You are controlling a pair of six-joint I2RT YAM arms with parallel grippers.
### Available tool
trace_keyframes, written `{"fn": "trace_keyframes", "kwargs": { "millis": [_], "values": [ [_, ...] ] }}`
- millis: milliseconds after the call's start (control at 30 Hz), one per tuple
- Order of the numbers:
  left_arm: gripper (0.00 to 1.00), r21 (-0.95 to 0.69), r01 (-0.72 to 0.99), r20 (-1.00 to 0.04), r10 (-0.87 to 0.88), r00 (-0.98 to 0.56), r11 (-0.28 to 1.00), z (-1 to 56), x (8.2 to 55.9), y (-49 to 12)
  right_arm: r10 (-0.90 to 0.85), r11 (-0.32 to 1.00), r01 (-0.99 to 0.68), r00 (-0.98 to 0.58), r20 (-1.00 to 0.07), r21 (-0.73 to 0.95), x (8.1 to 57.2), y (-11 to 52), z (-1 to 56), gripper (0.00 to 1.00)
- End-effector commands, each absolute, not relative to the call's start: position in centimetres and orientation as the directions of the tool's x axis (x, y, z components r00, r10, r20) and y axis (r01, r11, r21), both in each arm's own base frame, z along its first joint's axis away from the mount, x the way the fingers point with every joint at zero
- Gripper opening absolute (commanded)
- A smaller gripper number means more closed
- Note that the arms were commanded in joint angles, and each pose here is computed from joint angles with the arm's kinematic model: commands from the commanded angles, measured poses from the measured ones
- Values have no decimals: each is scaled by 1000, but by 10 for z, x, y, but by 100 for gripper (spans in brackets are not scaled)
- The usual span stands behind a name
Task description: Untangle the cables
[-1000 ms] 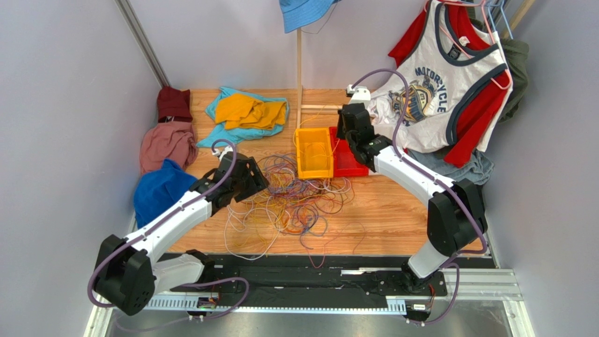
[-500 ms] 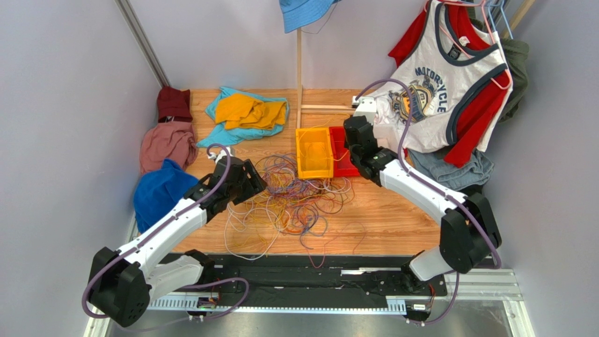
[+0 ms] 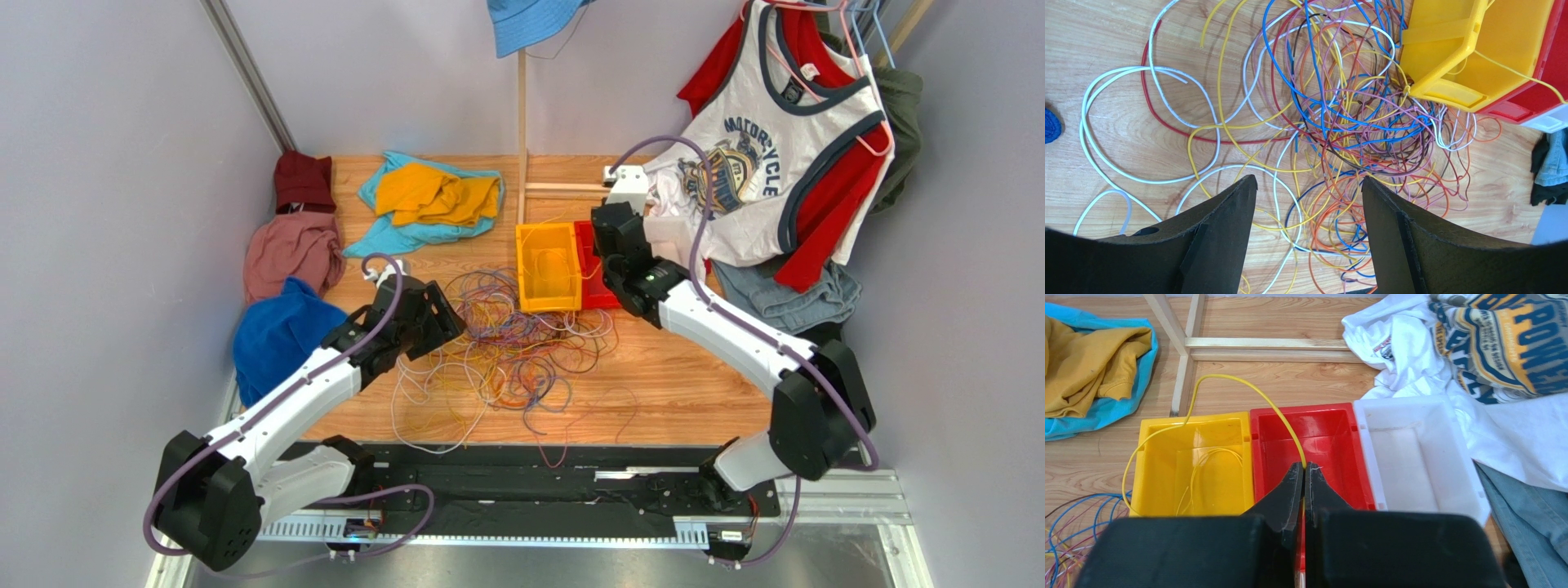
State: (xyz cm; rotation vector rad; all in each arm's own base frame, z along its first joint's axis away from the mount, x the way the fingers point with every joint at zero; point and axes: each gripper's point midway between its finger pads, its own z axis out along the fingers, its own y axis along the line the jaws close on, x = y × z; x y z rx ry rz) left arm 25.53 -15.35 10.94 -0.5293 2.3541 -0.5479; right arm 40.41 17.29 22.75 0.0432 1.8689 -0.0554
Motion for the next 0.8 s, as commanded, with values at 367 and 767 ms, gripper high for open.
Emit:
{"fn": "trace_keyframes", "kwargs": {
  "millis": [367, 767],
  "values": [
    [72, -536, -202, -523, -511, -682, 819, 122, 254, -153, 27, 999, -27, -318, -948, 37, 468, 246, 178, 0],
    [72, -543, -204, -511, -513, -690, 814, 113, 253, -155, 46, 982, -154, -372, -927, 111, 461, 294, 155, 0]
  ]
}}
